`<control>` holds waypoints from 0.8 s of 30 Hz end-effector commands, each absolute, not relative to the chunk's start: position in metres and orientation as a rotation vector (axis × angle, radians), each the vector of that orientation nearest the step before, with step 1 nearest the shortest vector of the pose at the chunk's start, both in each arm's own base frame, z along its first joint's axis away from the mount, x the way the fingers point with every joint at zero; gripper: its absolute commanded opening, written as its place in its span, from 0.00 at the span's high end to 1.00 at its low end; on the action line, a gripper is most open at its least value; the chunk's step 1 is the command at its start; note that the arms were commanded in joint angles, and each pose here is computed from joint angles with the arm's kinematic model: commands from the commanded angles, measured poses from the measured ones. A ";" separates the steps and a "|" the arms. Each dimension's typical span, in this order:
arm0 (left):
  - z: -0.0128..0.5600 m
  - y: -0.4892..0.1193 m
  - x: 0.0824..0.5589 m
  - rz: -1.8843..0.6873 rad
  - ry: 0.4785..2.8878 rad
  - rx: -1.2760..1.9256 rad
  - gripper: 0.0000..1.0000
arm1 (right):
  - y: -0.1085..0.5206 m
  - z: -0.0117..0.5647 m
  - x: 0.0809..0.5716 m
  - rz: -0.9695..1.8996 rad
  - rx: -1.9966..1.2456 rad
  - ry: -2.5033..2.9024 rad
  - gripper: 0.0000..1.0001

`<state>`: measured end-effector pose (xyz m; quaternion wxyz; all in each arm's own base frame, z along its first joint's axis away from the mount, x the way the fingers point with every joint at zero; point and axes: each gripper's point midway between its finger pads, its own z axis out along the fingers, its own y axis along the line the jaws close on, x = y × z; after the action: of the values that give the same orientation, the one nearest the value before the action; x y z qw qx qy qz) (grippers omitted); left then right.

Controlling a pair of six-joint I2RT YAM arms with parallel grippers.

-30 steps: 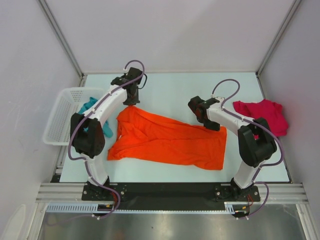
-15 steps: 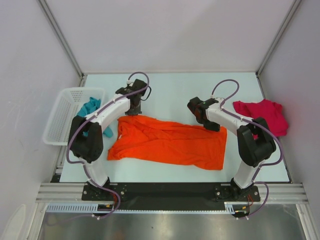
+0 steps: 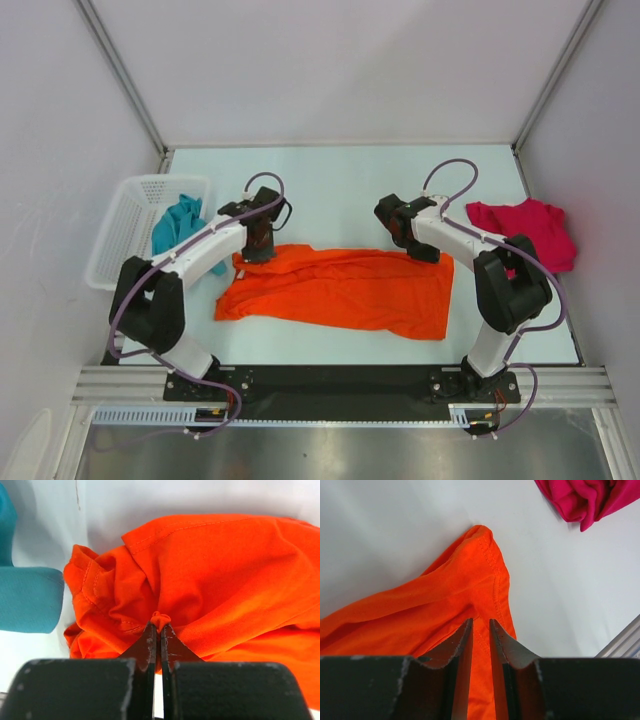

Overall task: Fold and stack the t-shirts
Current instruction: Grap the side of the flattened tshirt furthest away from the robot with both arms

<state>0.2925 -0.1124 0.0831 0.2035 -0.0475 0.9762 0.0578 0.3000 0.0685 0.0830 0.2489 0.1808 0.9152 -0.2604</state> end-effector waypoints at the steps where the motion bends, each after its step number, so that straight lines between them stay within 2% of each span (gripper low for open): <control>1: 0.094 -0.120 0.285 0.082 2.713 -0.160 0.96 | 0.068 0.088 0.301 -0.718 0.497 2.465 0.75; 3: 0.099 -0.123 0.292 0.077 2.704 -0.151 0.85 | 0.068 0.088 0.300 -0.719 0.496 2.467 0.75; 4: 0.101 -0.124 0.294 0.073 2.701 -0.143 0.66 | 0.069 0.088 0.301 -0.712 0.496 2.466 0.75; 5: 0.110 -0.127 0.302 0.062 2.676 -0.140 0.57 | 0.069 0.089 0.301 -0.713 0.495 2.465 0.75; 8: 0.118 -0.130 0.309 0.065 2.664 -0.127 0.37 | 0.067 0.092 0.301 -0.716 0.496 2.458 0.75; 10: 0.121 -0.129 0.309 0.072 2.663 -0.135 0.30 | 0.066 0.092 0.300 -0.720 0.499 2.457 0.75; 17: 0.120 -0.128 0.323 0.114 2.635 -0.147 0.26 | 0.069 0.088 0.301 -0.718 0.487 2.467 0.75; 24: 0.063 -0.139 0.355 0.205 2.711 -0.093 0.26 | 0.068 0.090 0.298 -0.730 0.485 2.461 0.75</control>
<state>0.3295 -0.1303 0.0807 0.2063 -0.0456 0.9754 0.0624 0.2990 0.0724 0.0831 0.2505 0.1747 0.9163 -0.2591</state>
